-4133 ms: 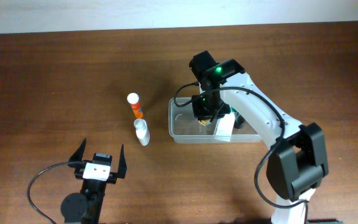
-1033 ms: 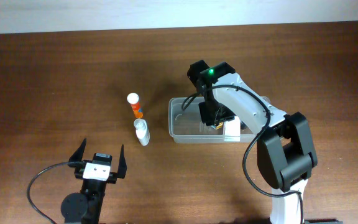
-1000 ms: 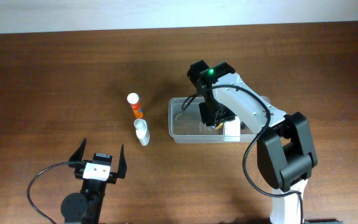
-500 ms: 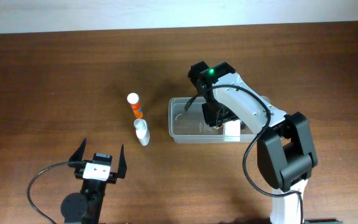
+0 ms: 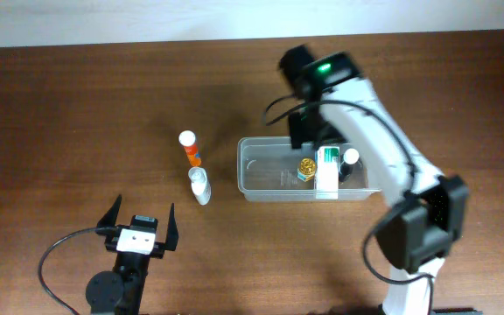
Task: Pack container
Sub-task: 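Withdraw right gripper up and to the right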
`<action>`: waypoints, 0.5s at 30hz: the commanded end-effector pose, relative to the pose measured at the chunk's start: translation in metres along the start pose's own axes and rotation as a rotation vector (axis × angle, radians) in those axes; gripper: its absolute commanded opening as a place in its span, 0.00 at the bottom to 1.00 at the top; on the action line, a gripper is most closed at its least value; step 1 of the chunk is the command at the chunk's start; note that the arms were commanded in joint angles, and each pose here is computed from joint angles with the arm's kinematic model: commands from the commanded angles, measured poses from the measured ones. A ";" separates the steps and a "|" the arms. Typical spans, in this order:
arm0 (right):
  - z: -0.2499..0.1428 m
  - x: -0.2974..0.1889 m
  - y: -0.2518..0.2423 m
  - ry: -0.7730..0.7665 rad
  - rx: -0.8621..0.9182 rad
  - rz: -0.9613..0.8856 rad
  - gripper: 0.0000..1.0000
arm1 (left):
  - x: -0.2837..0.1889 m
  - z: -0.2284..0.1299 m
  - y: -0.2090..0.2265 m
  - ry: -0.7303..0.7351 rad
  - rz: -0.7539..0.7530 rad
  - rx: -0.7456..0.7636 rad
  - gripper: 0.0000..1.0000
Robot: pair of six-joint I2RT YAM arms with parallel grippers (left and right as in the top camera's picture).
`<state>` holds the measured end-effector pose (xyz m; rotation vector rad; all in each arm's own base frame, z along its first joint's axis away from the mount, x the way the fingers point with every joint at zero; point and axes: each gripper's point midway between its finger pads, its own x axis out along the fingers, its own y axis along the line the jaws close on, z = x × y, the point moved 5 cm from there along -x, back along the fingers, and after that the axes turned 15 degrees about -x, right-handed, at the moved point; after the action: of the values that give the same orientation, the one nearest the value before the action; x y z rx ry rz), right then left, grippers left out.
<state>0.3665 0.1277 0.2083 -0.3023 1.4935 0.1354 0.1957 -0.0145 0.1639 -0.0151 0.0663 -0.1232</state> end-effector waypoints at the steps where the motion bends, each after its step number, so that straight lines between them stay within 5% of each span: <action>1: -0.016 -0.053 -0.072 -0.110 0.174 -0.055 0.99 | 0.000 -0.001 -0.001 0.000 -0.008 0.012 0.99; 6: -0.057 -0.052 -0.180 -0.081 0.511 -0.028 0.98 | 0.000 -0.001 -0.001 0.000 -0.008 0.012 0.99; 15: -0.102 -0.019 -0.268 -0.013 0.785 -0.025 0.98 | 0.000 -0.001 -0.001 0.000 -0.008 0.012 0.99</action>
<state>0.3448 -0.1406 0.2646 0.2615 1.3871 -0.4402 0.1957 -0.0145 0.1641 -0.0151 0.0660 -0.1232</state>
